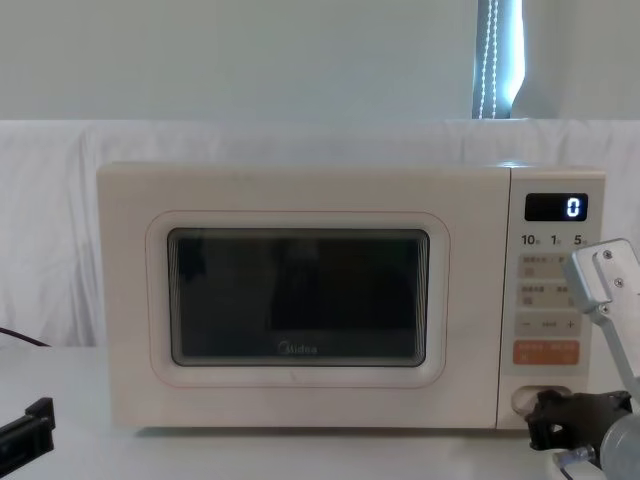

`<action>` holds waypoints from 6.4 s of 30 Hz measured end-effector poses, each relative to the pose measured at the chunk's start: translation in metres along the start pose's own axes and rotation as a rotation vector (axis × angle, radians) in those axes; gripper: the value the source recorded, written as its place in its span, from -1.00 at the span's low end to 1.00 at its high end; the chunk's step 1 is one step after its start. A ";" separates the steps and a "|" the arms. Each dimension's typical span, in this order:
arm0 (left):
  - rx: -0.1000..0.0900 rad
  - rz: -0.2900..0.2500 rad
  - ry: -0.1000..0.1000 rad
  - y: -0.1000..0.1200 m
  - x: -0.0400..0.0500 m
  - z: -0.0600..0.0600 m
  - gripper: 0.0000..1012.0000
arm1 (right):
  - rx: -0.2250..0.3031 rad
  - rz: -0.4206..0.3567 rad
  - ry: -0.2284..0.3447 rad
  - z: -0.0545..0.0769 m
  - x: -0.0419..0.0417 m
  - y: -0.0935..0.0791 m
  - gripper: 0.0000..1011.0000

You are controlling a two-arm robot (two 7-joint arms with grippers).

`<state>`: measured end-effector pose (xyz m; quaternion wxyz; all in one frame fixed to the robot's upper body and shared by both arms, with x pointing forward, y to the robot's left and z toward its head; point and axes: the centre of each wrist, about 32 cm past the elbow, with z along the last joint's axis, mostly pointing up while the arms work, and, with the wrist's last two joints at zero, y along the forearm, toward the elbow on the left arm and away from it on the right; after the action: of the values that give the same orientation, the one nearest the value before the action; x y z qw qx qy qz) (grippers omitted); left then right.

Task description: Press the button to open the microwave door with one hand; close the microwave door with the other hand.

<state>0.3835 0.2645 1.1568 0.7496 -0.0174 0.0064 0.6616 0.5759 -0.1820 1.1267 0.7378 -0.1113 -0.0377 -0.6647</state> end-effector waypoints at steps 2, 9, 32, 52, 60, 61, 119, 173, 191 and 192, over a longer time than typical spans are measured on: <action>0.000 0.000 0.000 0.000 0.0000 0.000 0.98 | 0.000 0.000 0.000 0.000 -0.0001 0.001 -1.00; 0.000 0.000 0.000 0.000 0.0000 0.000 0.98 | -0.001 0.003 0.001 0.000 -0.0010 0.004 -1.00; 0.000 0.000 0.000 0.000 0.0000 0.000 0.98 | 0.001 0.004 0.007 0.000 0.0005 0.010 -1.00; 0.000 0.000 0.000 0.000 0.0000 0.000 0.98 | 0.027 0.037 0.001 0.005 0.0063 -0.010 -1.00; 0.000 0.000 0.000 0.000 0.0000 0.000 0.98 | 0.027 0.052 0.001 0.005 0.0072 -0.024 -1.00; 0.000 0.000 0.000 0.000 0.0000 0.000 0.98 | 0.027 0.052 0.002 0.004 0.0073 -0.026 -1.00; 0.000 0.000 0.000 0.000 0.0000 0.000 0.98 | 0.116 -0.009 0.063 -0.024 0.0575 -0.114 0.77; 0.000 0.000 0.000 0.000 0.0000 0.000 0.98 | 0.110 -0.020 0.061 -0.025 0.0556 -0.115 0.98; 0.000 0.000 0.000 0.000 0.0000 0.000 0.98 | 0.110 -0.020 0.061 -0.025 0.0556 -0.115 0.98; 0.000 0.000 0.000 0.000 0.0000 0.000 0.98 | 0.110 -0.020 0.061 -0.025 0.0556 -0.115 0.98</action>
<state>0.3835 0.2645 1.1568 0.7496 -0.0174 0.0064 0.6616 0.4659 -0.2519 1.1272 0.7370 -0.0498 -0.0529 -0.6720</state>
